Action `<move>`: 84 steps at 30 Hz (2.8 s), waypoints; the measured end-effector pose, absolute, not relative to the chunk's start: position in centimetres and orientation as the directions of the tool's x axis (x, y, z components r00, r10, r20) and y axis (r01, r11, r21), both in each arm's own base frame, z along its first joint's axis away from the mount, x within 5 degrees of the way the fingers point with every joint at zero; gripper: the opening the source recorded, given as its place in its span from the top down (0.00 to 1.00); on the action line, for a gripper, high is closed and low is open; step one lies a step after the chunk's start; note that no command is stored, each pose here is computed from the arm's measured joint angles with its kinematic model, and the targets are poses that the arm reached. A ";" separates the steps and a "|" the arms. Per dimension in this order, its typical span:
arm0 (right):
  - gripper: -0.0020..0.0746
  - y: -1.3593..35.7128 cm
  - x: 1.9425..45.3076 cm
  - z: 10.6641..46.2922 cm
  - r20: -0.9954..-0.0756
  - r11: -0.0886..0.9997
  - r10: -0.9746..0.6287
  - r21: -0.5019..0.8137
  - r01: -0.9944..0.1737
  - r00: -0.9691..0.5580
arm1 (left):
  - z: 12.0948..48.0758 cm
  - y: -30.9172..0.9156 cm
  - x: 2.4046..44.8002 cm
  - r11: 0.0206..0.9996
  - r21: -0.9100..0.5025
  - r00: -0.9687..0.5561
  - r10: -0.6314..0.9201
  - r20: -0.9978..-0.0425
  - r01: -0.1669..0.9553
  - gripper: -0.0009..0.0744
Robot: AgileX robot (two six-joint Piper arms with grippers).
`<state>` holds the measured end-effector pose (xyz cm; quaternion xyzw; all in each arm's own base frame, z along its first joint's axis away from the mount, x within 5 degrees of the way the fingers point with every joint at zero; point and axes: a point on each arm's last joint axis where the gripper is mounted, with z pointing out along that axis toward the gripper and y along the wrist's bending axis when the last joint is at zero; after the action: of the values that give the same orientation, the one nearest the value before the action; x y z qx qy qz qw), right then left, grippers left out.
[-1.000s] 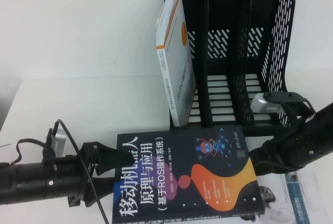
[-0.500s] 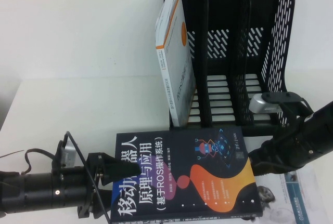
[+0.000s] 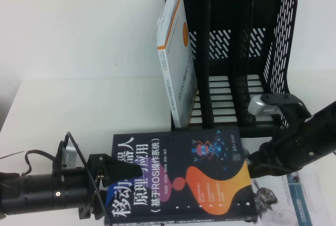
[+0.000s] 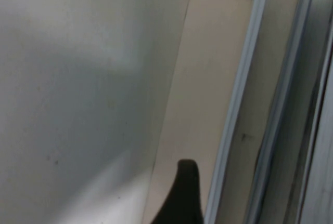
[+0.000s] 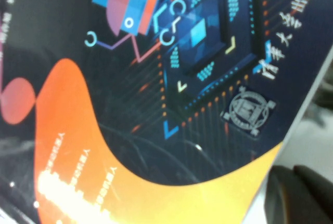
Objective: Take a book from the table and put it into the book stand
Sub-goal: Push book with right arm, then pick up the book with your left arm, then place the book on the book shelf
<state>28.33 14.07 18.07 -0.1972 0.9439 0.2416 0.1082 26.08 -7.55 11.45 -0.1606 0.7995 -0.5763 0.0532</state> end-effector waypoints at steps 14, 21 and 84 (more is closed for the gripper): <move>0.98 14.5 28.4 17.9 -0.300 0.783 -0.303 0.462 -0.416 -0.904 | 11.6 -7.6 26.1 0.265 -0.942 -0.941 -0.317 0.117 -0.207 0.69; 0.98 14.5 28.4 17.8 -0.298 0.783 -0.308 0.460 -0.419 -0.904 | 11.9 -7.7 26.1 0.239 -0.948 -0.943 -0.306 0.130 -0.209 0.84; 0.98 4.4 17.0 34.1 -0.588 0.972 -0.233 -0.118 -0.203 -0.775 | 52.0 -8.6 23.4 0.465 -0.623 -0.523 -0.340 -0.782 0.629 0.84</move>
<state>17.01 4.42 34.06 -0.1158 0.9417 -0.0239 0.3149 23.43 -8.62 52.00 0.1016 0.7101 -0.5072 0.4778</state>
